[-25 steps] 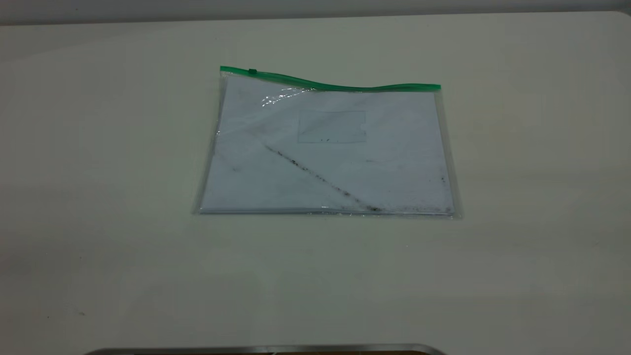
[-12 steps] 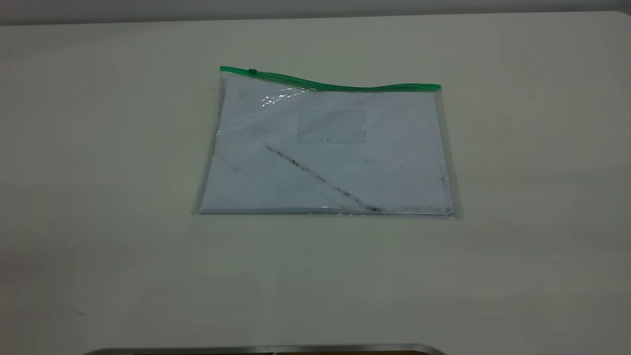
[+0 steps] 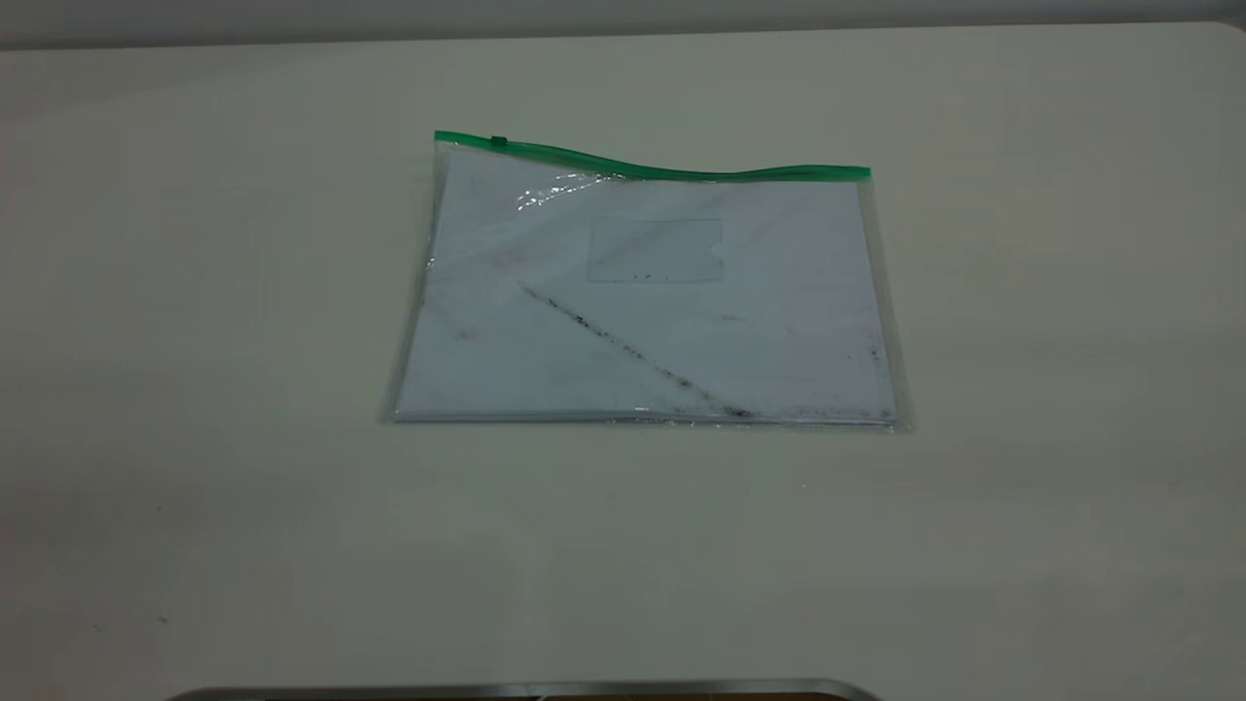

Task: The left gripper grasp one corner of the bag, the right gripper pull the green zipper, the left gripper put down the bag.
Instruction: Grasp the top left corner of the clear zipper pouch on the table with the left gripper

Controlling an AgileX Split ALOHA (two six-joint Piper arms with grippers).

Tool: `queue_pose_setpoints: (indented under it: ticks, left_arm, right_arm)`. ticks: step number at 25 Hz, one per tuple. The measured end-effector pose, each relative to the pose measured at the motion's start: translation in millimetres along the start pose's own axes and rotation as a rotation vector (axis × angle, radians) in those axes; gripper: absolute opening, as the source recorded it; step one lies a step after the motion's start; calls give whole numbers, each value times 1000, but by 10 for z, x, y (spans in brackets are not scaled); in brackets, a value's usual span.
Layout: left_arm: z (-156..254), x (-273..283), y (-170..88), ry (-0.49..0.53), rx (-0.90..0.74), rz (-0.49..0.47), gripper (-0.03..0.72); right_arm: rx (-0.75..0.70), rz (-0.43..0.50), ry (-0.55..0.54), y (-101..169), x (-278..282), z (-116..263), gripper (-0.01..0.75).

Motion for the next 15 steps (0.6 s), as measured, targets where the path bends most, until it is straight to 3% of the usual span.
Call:
queue_pose_setpoints:
  ticks: [3, 6, 13, 15]
  left_arm:
    - [-14, -17, 27, 18, 4, -24, 399]
    - [-88, -121, 42, 117, 55, -46, 397]
    - [-503, -686, 33, 430, 89, -80, 401]
    - [-649, -898, 30, 470, 62, -77, 411]
  right_arm:
    - [9, -41, 77, 22, -101, -45, 370]
    - [26, -122, 193, 68, -284, -147, 369]
    - [59, -375, 224, 252, -973, -544, 376]
    - [44, -420, 242, 283, -1174, -583, 391]
Point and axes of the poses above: a point on each arm's last joint axis where the gripper is mounted, x pointing back along that axis away from the gripper, y along the wrist's bending axis when the last joint is at zero, z = x × y, the point moved 3 cm from there along -x, pointing out along that axis toward the gripper, and after that the axes turned 7 degrees about x, right-handed, at the moved point
